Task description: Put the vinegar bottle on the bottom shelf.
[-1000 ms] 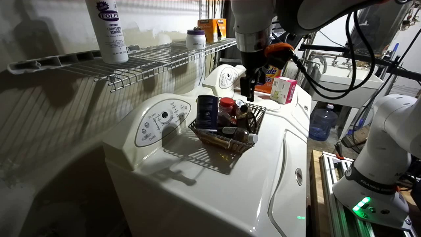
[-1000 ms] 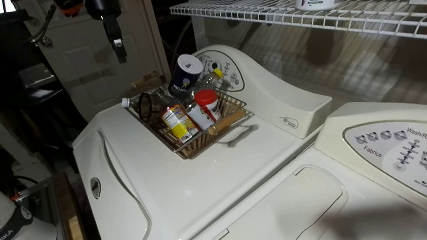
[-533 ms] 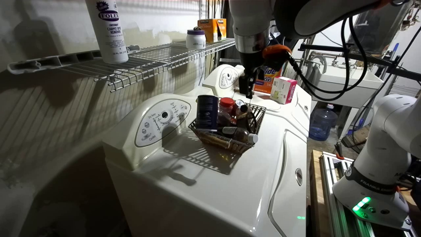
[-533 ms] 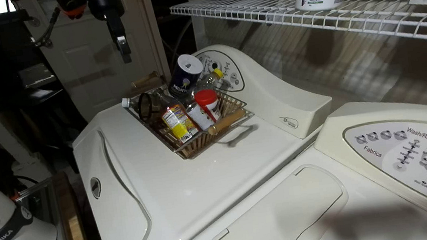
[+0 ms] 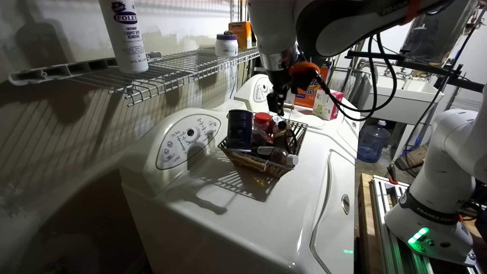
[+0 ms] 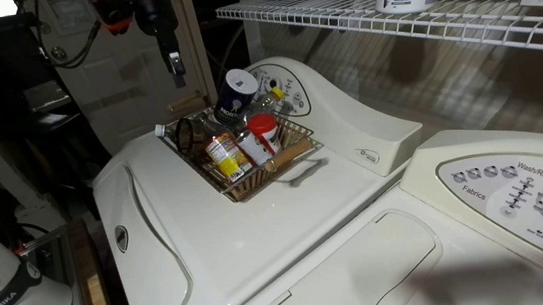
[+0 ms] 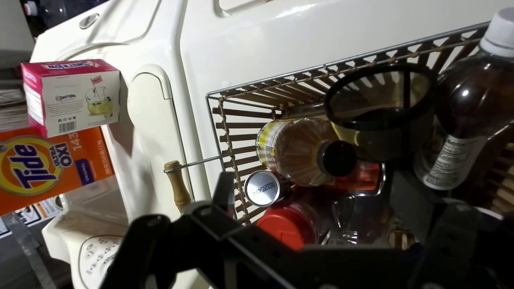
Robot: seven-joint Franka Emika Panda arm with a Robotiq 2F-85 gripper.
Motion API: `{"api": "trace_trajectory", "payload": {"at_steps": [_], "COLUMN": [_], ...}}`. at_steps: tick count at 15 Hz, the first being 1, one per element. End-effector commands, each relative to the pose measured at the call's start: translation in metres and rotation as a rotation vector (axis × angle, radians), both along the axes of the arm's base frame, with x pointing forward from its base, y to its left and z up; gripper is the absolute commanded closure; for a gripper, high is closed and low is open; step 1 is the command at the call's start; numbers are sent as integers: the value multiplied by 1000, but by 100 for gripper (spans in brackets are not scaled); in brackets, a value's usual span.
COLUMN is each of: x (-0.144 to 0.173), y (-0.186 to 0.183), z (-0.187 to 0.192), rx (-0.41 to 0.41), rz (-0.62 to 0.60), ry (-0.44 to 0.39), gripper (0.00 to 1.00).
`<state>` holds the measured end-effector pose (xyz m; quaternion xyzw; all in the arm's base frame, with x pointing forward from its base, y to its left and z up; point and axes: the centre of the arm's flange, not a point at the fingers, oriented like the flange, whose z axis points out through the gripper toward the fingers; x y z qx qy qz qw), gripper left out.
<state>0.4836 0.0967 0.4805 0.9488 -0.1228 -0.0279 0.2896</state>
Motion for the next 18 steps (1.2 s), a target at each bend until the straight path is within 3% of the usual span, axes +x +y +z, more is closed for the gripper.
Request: {"api": "trace_trajectory", "payload": {"at_steps": [1,9,18], "x": [27,30,32], "y": [-3,-25,-36], "z": [-13,-40,-62], "rx": [-14,-5,56], "rz": [-57,-214,-278], "ry": [17,46,95], "gripper": [0,0,0]}}
